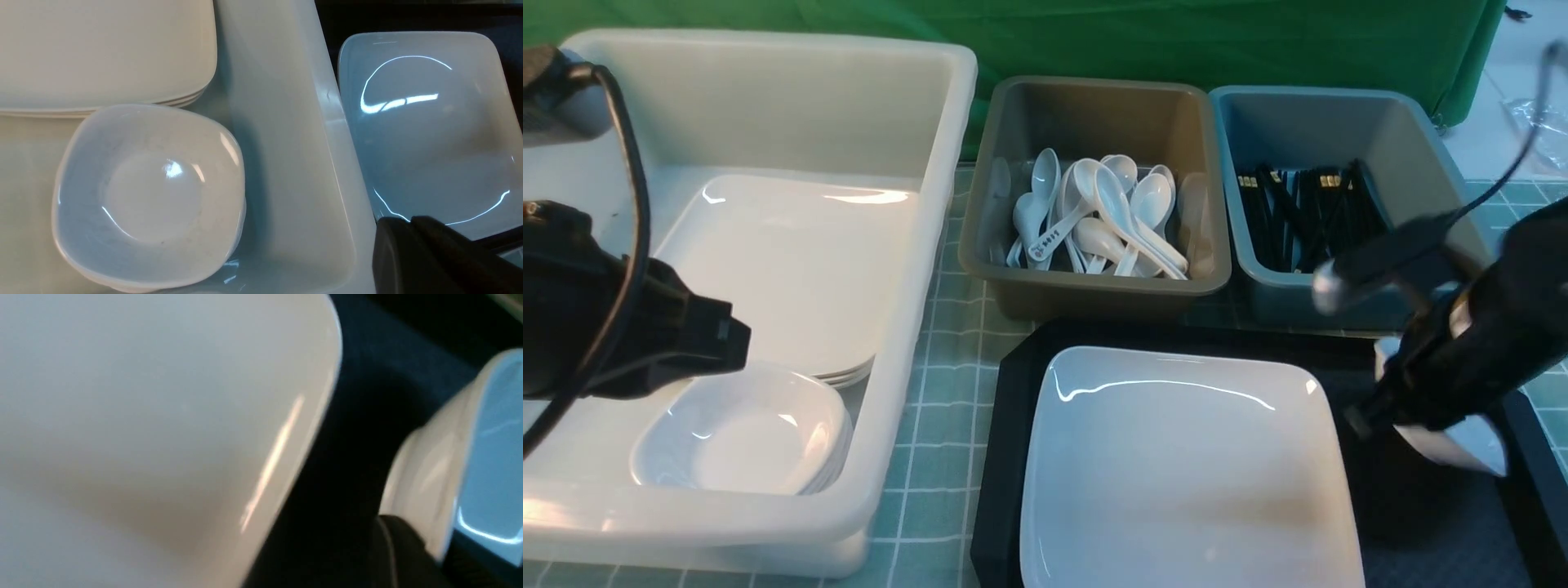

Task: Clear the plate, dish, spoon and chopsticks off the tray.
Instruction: Use the right arm to put the small plate into the large storage box on the left

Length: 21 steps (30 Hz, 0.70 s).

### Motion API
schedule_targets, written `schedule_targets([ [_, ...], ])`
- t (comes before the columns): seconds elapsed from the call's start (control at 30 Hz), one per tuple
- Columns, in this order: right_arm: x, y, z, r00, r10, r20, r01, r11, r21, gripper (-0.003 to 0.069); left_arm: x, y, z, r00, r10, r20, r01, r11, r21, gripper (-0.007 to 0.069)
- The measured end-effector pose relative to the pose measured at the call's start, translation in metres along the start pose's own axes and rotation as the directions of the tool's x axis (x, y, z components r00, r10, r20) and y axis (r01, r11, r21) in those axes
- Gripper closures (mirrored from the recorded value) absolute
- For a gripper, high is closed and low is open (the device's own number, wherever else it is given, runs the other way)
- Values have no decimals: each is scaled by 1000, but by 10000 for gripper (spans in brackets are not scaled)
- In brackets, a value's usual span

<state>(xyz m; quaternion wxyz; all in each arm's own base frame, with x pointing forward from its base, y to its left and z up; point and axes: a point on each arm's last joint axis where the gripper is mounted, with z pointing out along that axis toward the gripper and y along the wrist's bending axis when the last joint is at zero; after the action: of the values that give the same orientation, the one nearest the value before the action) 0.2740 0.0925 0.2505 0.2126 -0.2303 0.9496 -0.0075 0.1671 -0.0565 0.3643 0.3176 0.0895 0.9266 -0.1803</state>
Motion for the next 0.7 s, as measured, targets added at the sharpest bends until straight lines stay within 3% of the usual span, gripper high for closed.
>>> schedule_targets([
  [0.1,-16,10,-37,986,-3,168,17,997,-81,599,-2,0,0,1000,-19,17,19,1000,-1,615],
  [0.2,-47,40,-80,926,-58,373,140,970,-198,599,-4,0,0,998,-51,42,51,999,-2,615],
  [0.27,-58,56,-93,897,-92,433,207,952,-226,599,-5,1,0,996,-70,50,71,997,-4,615],
  [0.4,-99,128,-115,805,-185,564,412,858,-307,599,-5,5,0,990,-129,63,132,990,-51,615],
  [0.5,-114,161,-112,781,-211,588,470,818,-331,599,-4,10,-2,987,-143,75,151,983,-106,615],
  [0.53,-125,187,-102,769,-232,596,505,791,-344,599,-3,17,-6,982,-161,98,177,967,-182,615],
  [0.57,-126,189,-105,763,-232,604,511,788,-343,599,-3,18,-8,982,-160,103,177,965,-195,615],
  [0.7,-143,247,-76,746,-280,605,575,729,-372,599,7,30,-31,961,-203,188,259,899,-353,615],
])
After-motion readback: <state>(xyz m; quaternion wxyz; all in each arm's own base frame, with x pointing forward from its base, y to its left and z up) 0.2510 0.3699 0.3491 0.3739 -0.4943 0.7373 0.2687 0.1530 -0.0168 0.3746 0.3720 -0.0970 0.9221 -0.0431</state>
